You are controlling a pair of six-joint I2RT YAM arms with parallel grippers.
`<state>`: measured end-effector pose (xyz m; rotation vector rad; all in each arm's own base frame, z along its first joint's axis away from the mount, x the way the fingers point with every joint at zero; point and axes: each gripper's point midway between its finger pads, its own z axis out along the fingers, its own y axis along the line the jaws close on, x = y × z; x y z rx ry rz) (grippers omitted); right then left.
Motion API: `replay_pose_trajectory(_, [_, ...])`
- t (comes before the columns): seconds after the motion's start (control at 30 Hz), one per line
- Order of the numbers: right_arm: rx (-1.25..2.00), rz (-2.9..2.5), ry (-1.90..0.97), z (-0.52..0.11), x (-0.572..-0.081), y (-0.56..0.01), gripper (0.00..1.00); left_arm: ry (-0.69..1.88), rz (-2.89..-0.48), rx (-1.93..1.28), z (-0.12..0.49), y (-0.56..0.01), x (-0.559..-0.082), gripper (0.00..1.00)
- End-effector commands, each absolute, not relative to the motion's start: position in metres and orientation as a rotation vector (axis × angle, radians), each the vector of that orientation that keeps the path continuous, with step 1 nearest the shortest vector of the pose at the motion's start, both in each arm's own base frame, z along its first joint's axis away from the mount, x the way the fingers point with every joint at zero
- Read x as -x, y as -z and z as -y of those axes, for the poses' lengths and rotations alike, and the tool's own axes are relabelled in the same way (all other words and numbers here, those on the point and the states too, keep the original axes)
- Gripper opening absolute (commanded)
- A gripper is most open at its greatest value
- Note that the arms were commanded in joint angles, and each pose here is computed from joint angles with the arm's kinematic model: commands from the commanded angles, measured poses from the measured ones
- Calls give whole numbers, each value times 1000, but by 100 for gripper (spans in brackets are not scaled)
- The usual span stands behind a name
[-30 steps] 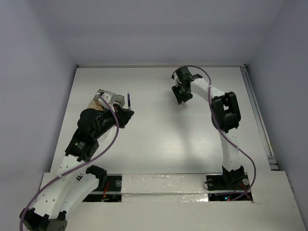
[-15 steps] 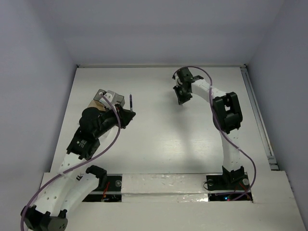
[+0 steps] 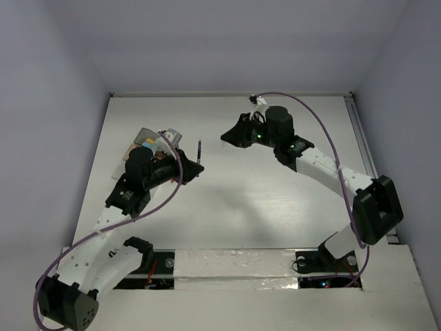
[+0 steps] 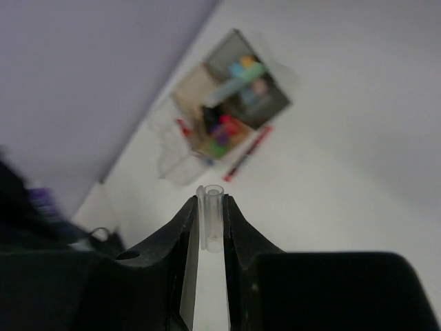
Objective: Sort the stationery into containers
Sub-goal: Close the pen cap on the pen.
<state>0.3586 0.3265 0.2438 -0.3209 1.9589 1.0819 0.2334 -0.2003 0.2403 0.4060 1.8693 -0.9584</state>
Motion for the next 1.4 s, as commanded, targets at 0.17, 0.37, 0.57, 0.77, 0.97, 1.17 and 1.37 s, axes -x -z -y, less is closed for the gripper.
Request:
replay_pose_trajectory(0.17, [208, -1589, -1312, -344, -330, -353, 0, 1093, -1808, -502, 217, -248, -223, 0])
replay_pose_trajectory(0.37, [224, -1534, -1330, -348, -322, -369, 0, 1132, -1801, -529, 221, -249, -219, 0])
replay_pose_trajectory(0.57, [242, -1469, -1396, -356, -312, -374, 0, 1172, -1804, -553, 225, -247, -216, 0])
replay_pose_trajectory(0.77, [260, -1435, -1411, -360, -307, -380, 0, 1167, -1809, -545, 225, -246, -217, 0])
replay_pose_trajectory(0.97, [287, -1440, -1425, -369, -302, -377, 0, 1164, -1810, -545, 225, -246, -218, 0])
replay_pose_trajectory(1.17, [305, -1451, -1427, -375, -301, -373, 0, 1157, -1803, -541, 224, -248, -218, 0])
replay_pose_trajectory(1.37, [322, -1463, -1434, -382, -296, -369, 0, 1151, -1801, -537, 223, -249, -218, 0])
